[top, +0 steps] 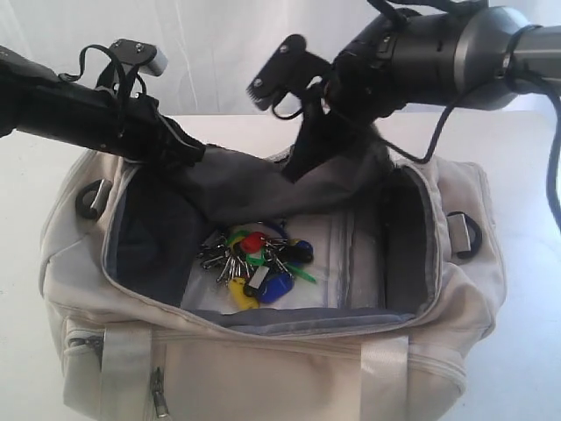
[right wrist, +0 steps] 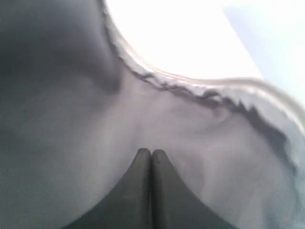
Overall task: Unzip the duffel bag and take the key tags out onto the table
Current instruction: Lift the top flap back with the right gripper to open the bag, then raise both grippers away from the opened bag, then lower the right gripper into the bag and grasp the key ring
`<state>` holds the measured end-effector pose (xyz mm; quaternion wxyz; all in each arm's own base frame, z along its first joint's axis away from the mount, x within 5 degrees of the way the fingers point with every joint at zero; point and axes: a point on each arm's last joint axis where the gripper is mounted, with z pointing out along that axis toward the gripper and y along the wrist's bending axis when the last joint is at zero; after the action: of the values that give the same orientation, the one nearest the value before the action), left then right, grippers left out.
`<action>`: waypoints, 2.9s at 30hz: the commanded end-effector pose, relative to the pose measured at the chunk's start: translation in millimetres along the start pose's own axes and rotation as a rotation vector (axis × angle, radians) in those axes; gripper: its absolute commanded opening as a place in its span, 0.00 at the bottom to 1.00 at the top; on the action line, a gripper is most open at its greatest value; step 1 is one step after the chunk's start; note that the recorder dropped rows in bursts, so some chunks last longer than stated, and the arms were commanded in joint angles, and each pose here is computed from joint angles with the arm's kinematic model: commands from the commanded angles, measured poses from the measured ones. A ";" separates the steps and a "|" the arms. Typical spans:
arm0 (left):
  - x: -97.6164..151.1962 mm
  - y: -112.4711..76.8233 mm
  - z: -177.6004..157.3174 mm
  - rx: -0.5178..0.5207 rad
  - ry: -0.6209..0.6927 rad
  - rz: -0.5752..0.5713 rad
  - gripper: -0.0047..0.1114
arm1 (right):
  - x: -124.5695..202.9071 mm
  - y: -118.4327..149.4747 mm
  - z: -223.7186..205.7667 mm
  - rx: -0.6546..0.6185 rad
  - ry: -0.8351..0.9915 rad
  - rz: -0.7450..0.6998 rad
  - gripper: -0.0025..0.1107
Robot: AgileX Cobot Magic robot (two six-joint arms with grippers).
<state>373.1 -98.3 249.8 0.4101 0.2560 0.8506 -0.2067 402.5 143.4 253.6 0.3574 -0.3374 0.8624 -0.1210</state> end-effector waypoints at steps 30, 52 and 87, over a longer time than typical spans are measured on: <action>13.3 -86.5 -213.3 -0.166 0.142 0.047 0.04 | 31.1 -46.6 -223.1 -0.243 -0.176 0.314 0.02; 176.7 -156.6 -268.6 -0.384 -0.388 0.005 0.04 | 68.7 28.0 -152.7 -0.670 -0.090 0.236 0.02; 151.2 -152.2 -219.0 0.029 0.004 0.026 0.04 | -28.0 96.0 -43.7 -0.508 0.028 -0.271 0.61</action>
<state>71.2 -52.9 273.7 0.4060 0.2733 0.8479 -0.2037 336.9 224.5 253.2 0.2168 -0.5153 0.8272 0.0574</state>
